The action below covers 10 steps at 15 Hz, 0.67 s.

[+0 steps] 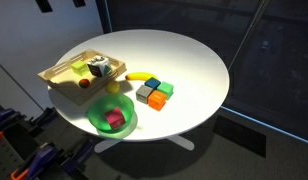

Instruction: Pick up the banana plush toy and put it on the lime green block

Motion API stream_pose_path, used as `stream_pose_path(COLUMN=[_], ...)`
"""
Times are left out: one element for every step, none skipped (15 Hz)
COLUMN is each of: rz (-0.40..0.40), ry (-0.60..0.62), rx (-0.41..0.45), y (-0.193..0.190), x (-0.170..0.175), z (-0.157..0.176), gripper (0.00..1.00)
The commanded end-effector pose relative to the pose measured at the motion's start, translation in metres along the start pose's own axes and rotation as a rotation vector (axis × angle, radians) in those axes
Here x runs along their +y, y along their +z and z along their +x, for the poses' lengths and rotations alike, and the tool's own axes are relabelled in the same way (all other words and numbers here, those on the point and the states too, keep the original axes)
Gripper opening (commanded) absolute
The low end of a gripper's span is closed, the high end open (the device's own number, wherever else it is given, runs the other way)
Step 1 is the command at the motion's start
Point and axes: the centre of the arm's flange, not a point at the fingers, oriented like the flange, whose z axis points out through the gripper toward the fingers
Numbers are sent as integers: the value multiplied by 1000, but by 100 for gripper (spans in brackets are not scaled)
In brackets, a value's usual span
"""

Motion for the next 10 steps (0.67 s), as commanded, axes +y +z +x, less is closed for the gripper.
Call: stream_pose_path(rz=[14,26,43,61,82,107,127,140,152,162], ry=[28,35,47,58,75,95,112,135,154,178], rx=[9,16,24,32,47,62,77,100,118,139], y=[-8,-9,-9,-9,-9,-8,-8,-6,-4,-2], x=[8,12,16,20,25,31,36,42,46,52], z=[24,29,34,39,44,49,53,58,62,65], gripper=[100,100,100,100,100,100,100,100,100,100])
